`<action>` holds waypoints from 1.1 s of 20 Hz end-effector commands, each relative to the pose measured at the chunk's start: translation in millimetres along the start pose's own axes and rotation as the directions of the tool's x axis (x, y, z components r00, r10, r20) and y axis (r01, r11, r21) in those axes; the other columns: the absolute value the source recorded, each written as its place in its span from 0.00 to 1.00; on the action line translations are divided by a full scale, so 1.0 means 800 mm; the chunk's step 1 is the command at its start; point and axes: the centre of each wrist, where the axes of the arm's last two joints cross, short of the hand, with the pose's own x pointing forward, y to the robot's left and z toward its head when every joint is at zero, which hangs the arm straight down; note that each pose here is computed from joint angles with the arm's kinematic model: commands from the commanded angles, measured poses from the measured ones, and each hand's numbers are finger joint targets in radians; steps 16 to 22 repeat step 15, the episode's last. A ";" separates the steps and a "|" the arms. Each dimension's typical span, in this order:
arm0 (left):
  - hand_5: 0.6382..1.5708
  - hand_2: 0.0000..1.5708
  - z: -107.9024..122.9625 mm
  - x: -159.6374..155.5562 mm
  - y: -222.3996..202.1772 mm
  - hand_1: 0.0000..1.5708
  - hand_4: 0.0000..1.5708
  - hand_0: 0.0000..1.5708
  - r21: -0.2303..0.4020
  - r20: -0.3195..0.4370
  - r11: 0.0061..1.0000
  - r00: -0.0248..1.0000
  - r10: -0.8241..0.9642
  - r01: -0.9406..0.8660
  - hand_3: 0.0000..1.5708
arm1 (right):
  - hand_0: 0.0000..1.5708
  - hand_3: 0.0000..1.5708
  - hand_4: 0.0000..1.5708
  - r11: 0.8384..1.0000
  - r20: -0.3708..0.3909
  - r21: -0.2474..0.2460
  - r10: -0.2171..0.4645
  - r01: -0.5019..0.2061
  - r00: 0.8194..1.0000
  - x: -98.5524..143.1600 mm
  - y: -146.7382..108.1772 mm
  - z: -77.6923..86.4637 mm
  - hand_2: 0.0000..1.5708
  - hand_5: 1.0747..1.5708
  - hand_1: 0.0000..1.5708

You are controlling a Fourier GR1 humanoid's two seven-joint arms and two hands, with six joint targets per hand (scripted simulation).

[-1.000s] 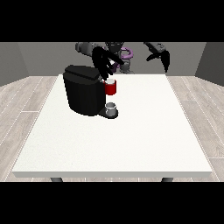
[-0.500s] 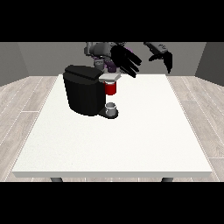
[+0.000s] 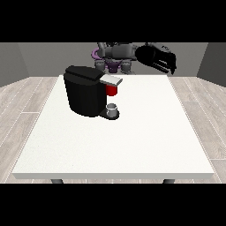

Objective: Insert the coffee pod into the coffee machine and close the lid

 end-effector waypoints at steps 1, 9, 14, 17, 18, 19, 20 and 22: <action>1.00 0.00 -0.003 0.005 -0.006 0.00 0.21 0.00 -0.010 0.010 1.000 1.000 0.009 -0.009 0.00 | 0.00 0.00 0.06 0.998 0.048 0.009 -0.057 0.057 0.997 0.015 0.011 -0.014 0.00 1.00 0.00; 1.00 0.00 0.039 -0.024 0.005 0.00 0.17 0.00 0.057 -0.087 0.998 0.996 0.032 -0.027 0.00 | 0.00 0.00 0.00 0.985 0.109 0.146 -0.104 0.088 0.989 -0.027 0.092 0.011 0.00 1.00 0.00; 1.00 0.00 0.055 -0.043 0.030 0.00 0.17 0.00 0.179 -0.138 0.982 0.987 0.077 -0.052 0.00 | 0.00 0.00 0.17 0.945 0.123 0.290 -0.191 0.149 0.974 -0.034 0.167 0.046 0.00 1.00 0.00; 1.00 0.00 0.088 -0.059 0.024 0.00 0.17 0.00 0.156 -0.202 0.986 0.976 0.087 -0.056 0.00 | 0.00 0.00 0.17 0.932 0.073 0.310 -0.223 0.191 0.972 -0.076 0.172 0.074 0.00 1.00 0.00; 1.00 0.00 0.088 -0.059 0.024 0.00 0.17 0.00 0.156 -0.202 0.986 0.976 0.087 -0.056 0.00 | 0.00 0.00 0.17 0.932 0.073 0.310 -0.223 0.191 0.972 -0.076 0.172 0.074 0.00 1.00 0.00; 1.00 0.00 0.088 -0.059 0.024 0.00 0.17 0.00 0.156 -0.202 0.986 0.976 0.087 -0.056 0.00 | 0.00 0.00 0.17 0.932 0.073 0.310 -0.223 0.191 0.972 -0.076 0.172 0.074 0.00 1.00 0.00; 1.00 0.00 0.088 -0.059 0.024 0.00 0.17 0.00 0.156 -0.202 0.986 0.976 0.087 -0.056 0.00 | 0.00 0.00 0.17 0.932 0.073 0.310 -0.223 0.191 0.972 -0.076 0.172 0.074 0.00 1.00 0.00; 1.00 0.00 0.088 -0.059 0.024 0.00 0.17 0.00 0.156 -0.202 0.986 0.976 0.087 -0.056 0.00 | 0.00 0.00 0.17 0.932 0.073 0.310 -0.223 0.191 0.972 -0.076 0.172 0.074 0.00 1.00 0.00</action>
